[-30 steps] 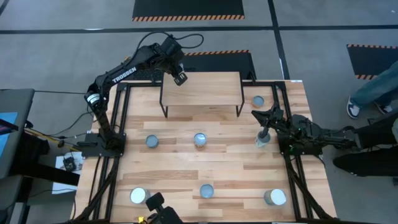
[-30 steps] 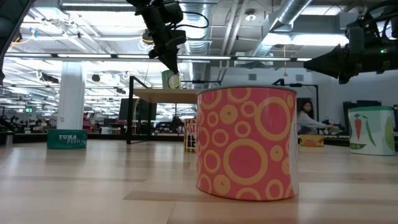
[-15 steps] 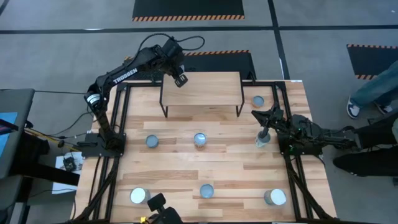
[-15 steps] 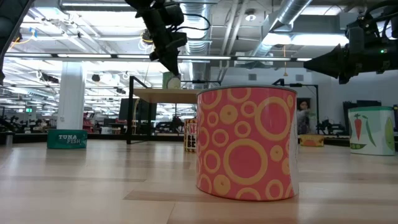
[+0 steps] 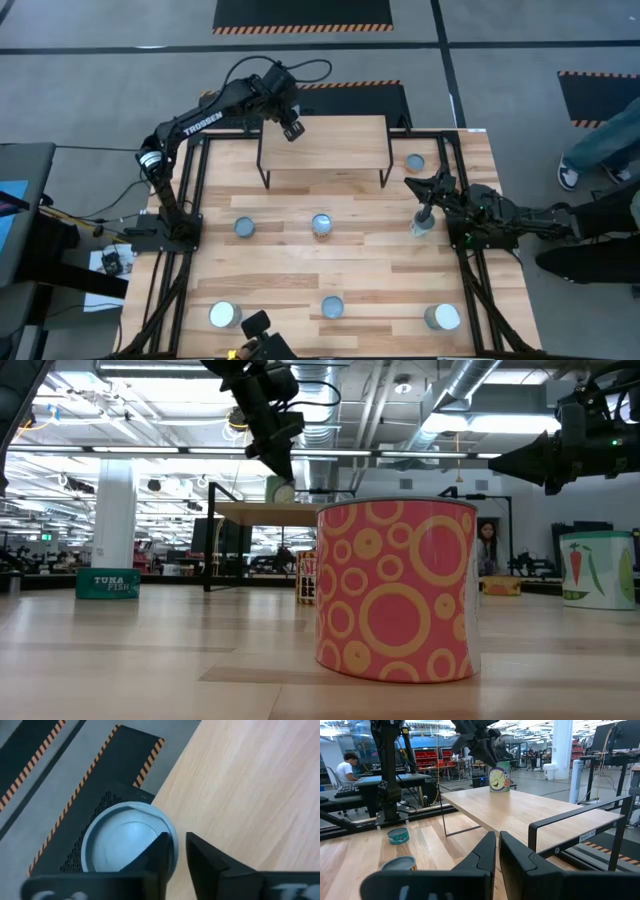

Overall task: Pick and place cans onto a shelf
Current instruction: Put the green cheese soup can on the shelf, then put the yellow mushroom can on the shelf

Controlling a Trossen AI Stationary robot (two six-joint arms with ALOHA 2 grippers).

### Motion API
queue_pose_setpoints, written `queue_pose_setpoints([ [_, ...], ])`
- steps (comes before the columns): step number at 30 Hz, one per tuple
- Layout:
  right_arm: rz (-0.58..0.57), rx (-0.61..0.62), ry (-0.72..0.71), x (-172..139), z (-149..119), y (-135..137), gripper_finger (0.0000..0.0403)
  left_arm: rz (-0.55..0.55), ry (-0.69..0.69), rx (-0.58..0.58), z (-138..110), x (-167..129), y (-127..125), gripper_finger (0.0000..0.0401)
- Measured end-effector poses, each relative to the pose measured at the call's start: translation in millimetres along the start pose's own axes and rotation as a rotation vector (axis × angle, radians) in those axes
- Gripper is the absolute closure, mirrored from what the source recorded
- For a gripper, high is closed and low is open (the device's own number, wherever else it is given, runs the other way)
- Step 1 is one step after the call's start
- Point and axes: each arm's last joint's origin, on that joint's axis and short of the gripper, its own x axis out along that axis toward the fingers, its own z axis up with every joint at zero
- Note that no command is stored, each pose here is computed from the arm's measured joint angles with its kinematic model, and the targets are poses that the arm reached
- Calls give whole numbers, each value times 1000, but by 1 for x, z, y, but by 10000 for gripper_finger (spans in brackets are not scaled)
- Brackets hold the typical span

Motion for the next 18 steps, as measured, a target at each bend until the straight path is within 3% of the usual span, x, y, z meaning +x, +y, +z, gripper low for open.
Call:
queue_pose_setpoints([
  [9,0,0,0,0,0,0,354,7,-13,20,0,-7,1,277],
  [18,0,0,-1,0,0,0,354,-11,-169,103,4,-63,-9,280],
])
